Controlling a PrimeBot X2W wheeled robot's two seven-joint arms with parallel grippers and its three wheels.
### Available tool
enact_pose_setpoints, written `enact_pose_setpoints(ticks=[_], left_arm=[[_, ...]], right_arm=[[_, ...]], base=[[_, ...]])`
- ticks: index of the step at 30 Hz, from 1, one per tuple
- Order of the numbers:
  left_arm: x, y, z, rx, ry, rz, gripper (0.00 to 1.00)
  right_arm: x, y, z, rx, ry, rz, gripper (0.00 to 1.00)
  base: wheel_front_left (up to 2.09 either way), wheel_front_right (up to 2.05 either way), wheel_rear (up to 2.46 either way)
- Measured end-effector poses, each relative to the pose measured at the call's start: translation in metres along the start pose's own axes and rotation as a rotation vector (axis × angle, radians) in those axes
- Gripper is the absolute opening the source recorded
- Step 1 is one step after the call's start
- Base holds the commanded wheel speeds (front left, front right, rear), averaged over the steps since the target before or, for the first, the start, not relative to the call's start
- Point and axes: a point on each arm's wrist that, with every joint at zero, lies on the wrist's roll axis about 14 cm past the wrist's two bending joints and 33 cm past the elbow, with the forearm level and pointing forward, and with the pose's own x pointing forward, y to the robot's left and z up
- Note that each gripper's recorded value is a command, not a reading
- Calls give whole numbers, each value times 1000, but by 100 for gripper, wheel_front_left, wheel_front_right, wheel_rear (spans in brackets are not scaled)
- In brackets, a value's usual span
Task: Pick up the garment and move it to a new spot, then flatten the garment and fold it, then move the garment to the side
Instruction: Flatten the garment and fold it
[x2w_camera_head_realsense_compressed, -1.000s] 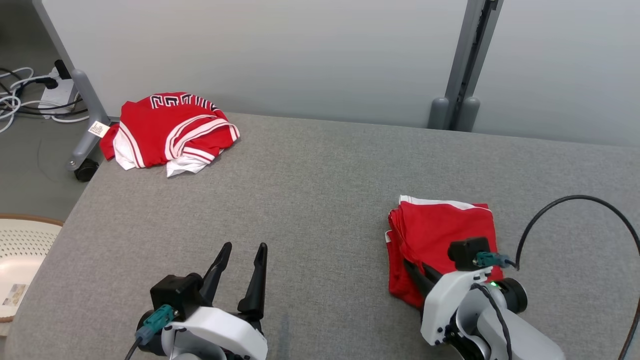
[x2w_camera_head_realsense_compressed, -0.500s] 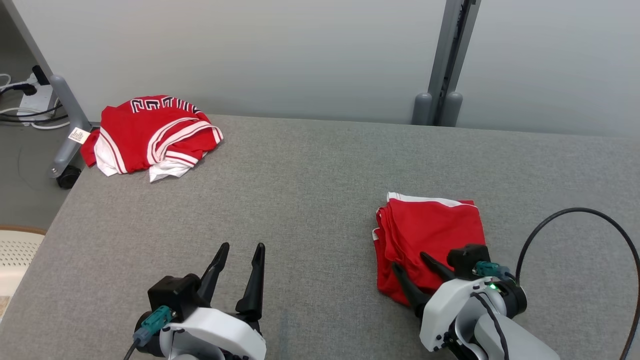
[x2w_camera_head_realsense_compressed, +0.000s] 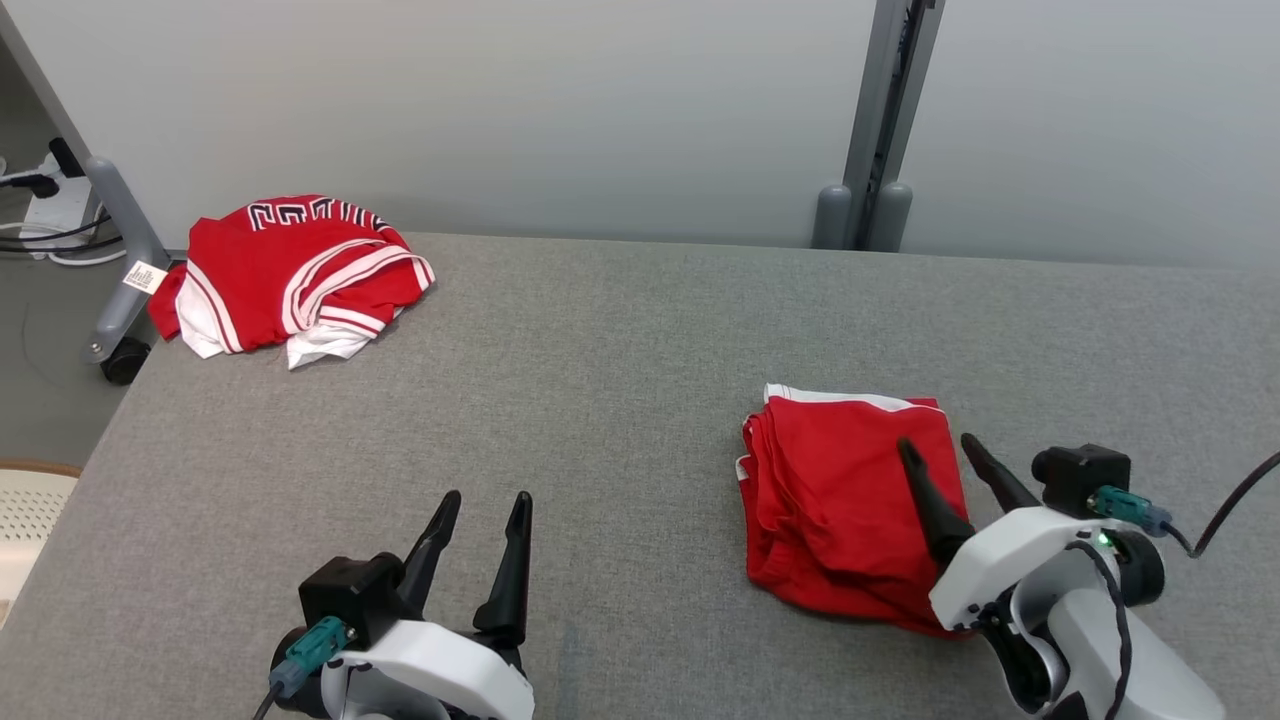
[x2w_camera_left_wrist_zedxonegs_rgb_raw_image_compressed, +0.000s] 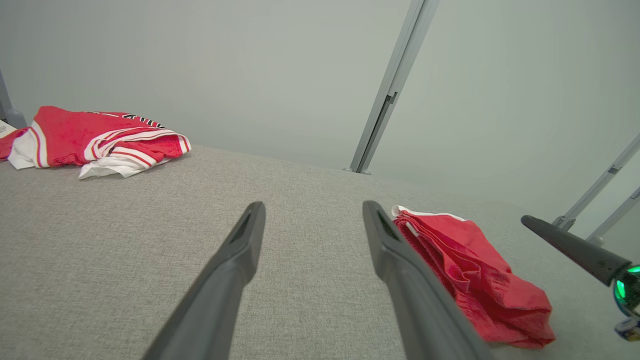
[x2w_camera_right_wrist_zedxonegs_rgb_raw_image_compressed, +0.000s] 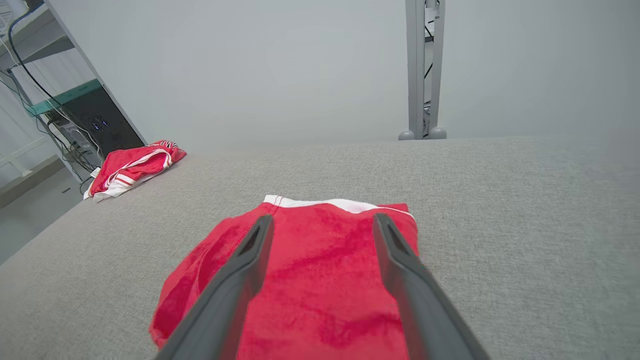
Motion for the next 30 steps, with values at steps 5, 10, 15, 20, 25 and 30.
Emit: enact_pose_setpoints(ticks=[5, 10, 15, 20, 25, 30], left_arm=[[-1, 3, -1, -1, 5, 9, 100], [-1, 8, -1, -1, 5, 24, 100], [-2, 16, -1, 0, 5, 48, 100], [-3, 21, -2, -2, 7, 65, 100], [-3, 26, -3, -3, 10, 83, 100], [-2, 27, -4, -5, 12, 87, 100]], right_arm=[[-3, -5, -11, -52, 23, -8, 30], [-1, 14, -34, -82, 87, 41, 0], [0, 41, -62, -112, 172, 118, 0], [5, 53, -73, -157, 214, 170, 0], [5, 74, -85, -179, 250, 246, 0], [2, 88, -94, -214, 278, 306, 0]], base=[[0, 0, 0], [0, 0, 0], [0, 0, 0], [0, 0, 0], [0, 0, 0], [0, 0, 0]])
